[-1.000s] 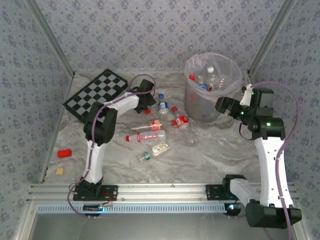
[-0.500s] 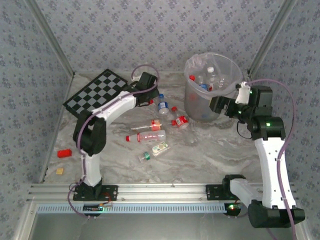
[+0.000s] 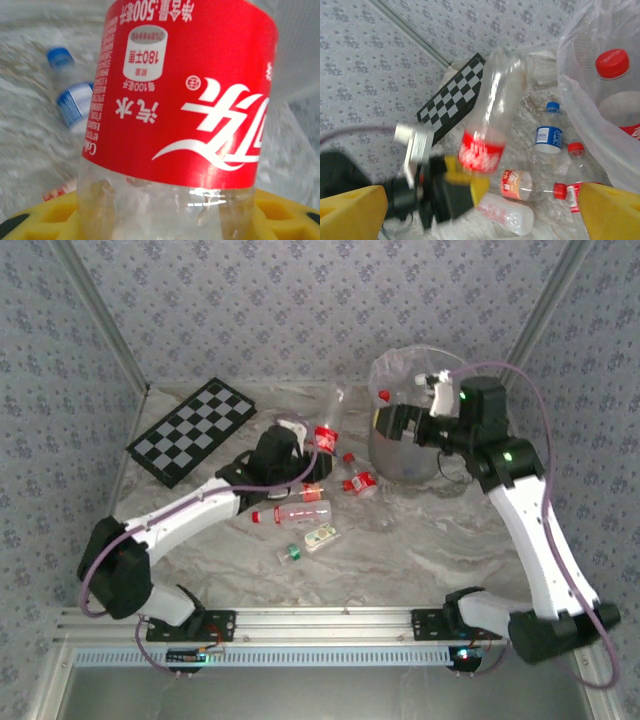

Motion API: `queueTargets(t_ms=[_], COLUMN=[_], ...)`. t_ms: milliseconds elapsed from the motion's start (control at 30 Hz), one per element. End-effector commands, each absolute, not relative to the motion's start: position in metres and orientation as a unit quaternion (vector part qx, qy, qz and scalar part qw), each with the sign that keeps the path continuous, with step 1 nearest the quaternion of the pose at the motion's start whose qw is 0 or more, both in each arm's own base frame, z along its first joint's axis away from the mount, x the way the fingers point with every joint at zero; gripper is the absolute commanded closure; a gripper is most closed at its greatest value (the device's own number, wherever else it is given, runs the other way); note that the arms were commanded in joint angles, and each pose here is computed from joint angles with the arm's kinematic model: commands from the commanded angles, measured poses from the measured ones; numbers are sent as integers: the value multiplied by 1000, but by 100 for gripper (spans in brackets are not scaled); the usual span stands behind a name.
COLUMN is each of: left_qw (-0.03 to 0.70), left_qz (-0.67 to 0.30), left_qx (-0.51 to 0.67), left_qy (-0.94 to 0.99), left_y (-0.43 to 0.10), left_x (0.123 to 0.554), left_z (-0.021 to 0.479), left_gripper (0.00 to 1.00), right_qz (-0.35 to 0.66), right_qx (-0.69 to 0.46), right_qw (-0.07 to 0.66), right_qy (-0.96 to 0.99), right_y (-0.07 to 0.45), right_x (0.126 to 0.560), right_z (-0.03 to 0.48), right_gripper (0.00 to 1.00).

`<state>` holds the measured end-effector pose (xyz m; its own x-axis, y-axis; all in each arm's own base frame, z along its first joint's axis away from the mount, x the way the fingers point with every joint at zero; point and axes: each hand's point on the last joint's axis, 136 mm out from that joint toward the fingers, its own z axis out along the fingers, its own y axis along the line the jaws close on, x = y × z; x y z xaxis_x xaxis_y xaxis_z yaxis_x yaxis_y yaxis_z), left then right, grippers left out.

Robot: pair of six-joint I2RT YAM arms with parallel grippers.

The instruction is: Put the plastic bottles in the bin

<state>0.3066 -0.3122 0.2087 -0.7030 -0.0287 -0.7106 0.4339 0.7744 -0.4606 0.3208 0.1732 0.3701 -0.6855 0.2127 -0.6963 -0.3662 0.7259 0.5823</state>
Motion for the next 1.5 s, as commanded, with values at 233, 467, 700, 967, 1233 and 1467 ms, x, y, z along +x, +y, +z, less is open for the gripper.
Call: queueTargets(t_ms=[233, 467, 700, 967, 1233, 1467], left_qw=[438, 447, 450, 475, 495, 497], left_qz=[-366, -369, -365, -357, -359, -314], left_qx=[210, 239, 249, 238, 223, 185], left_qy=[794, 779, 776, 768, 759, 788], left_y=[-332, -341, -342, -332, -307, -275], left_x=[264, 257, 252, 254, 241, 240], left_z=[260, 268, 269, 286, 306, 280], left_gripper=[75, 75, 71, 42, 4, 3], right_qz=[367, 387, 394, 391, 337, 240], right_qx=[-7, -7, -5, -26, -47, 22], right_qw=[344, 371, 399, 439, 545, 631], right_qy=[864, 844, 828, 808, 766, 737], right_y=[209, 212, 208, 204, 159, 70], right_x=[364, 370, 366, 359, 365, 382], right_z=[341, 357, 372, 411, 493, 543], right_gripper=[0, 7, 34, 52, 55, 59])
